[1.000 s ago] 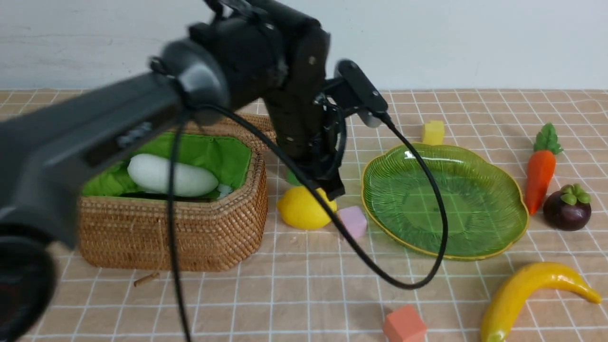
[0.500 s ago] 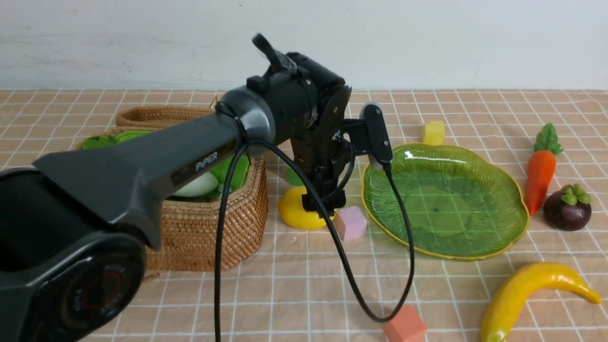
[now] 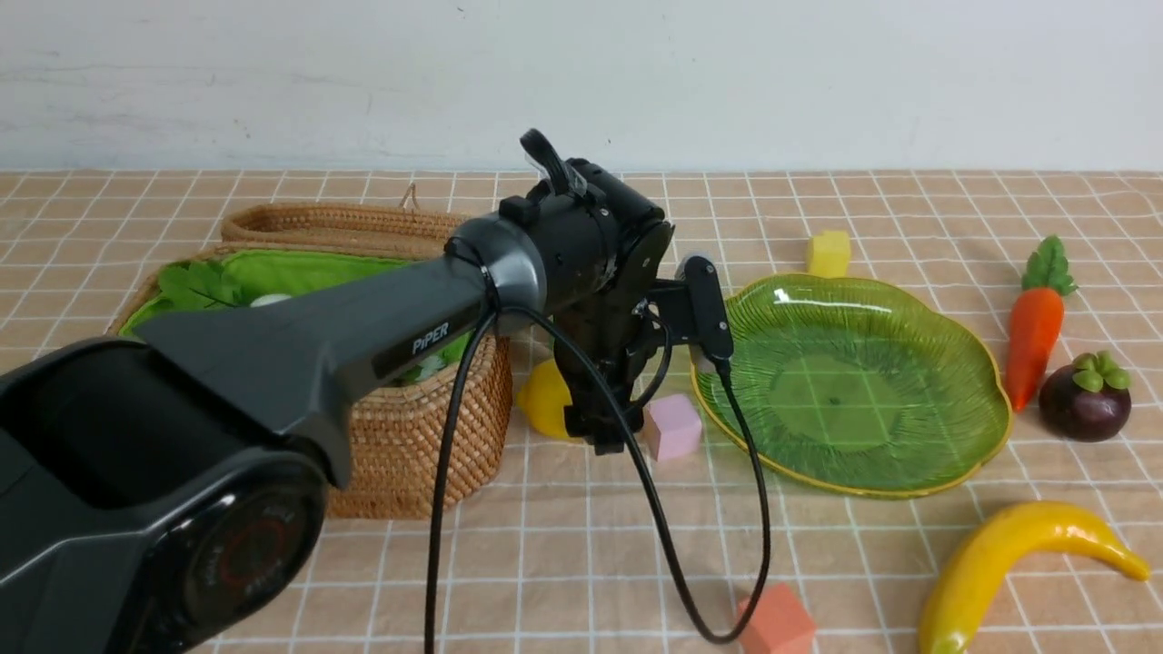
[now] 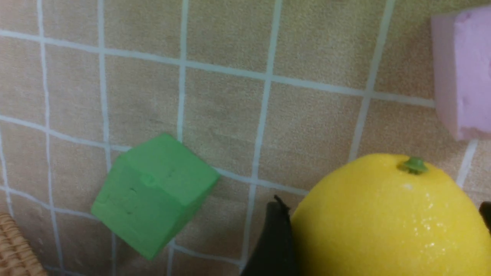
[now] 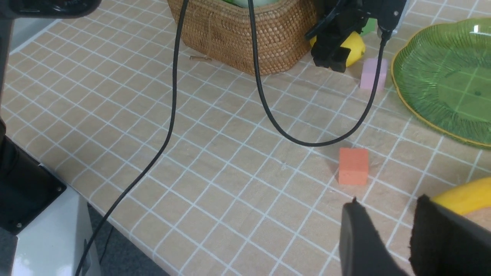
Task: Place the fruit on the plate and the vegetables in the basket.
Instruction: Grab a lemon with your left arm and place it on the plate on the right
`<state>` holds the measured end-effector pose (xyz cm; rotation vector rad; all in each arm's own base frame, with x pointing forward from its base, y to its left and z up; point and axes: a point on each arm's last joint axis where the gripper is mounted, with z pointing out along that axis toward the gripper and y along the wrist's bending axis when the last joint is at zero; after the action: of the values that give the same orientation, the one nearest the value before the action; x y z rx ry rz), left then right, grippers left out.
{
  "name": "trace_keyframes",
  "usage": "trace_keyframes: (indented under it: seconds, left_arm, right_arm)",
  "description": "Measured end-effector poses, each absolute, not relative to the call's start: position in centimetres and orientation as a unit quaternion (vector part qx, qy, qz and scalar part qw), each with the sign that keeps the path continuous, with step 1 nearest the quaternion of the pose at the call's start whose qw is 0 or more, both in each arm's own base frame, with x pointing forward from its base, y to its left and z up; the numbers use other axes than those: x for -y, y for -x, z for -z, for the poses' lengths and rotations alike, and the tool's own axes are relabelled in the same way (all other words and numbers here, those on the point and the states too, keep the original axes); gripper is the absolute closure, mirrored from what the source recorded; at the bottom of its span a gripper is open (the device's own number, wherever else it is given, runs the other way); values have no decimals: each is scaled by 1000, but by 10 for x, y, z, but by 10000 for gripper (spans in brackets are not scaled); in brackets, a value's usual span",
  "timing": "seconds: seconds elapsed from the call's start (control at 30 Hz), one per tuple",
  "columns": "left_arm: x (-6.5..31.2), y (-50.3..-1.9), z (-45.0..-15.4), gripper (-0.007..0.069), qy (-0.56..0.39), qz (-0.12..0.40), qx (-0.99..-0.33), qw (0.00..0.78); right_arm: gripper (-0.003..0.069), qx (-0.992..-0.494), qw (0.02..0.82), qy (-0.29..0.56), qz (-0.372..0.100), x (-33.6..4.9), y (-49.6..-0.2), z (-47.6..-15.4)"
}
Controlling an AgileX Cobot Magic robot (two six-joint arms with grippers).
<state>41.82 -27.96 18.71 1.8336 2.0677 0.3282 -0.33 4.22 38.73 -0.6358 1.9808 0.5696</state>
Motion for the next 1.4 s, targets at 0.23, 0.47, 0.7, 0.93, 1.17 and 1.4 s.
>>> trace_keyframes:
  seconds: [0.23,0.47,0.7,0.93,1.17,1.4]
  left_arm:
    - [280,-418,-192,60,-622,-107,-753,189]
    - [292,-393,-258,60,-553,-23,-792,258]
    - [340,-373,-299,60,-477,154,-774,387]
    - [376,-399,-230,39,-421,210,-762,444]
    - [378,-397,-215,-43,-435,212,-770,415]
    - [355,-355,-292,114,-470,238,-784,329]
  right_arm:
    - [431,-807,476,268,-225,-42,3,-387]
    - [428,-823,491,218,-187,-33,-4,-387]
    - [424,-814,518,194,-177,-30,-9,-391]
    - [421,-832,505,144,-178,-27,-17,-390]
    - [421,-866,475,26,-155,-16,-28,-385]
    - [390,-923,372,-27,-98,-14,-61,-370]
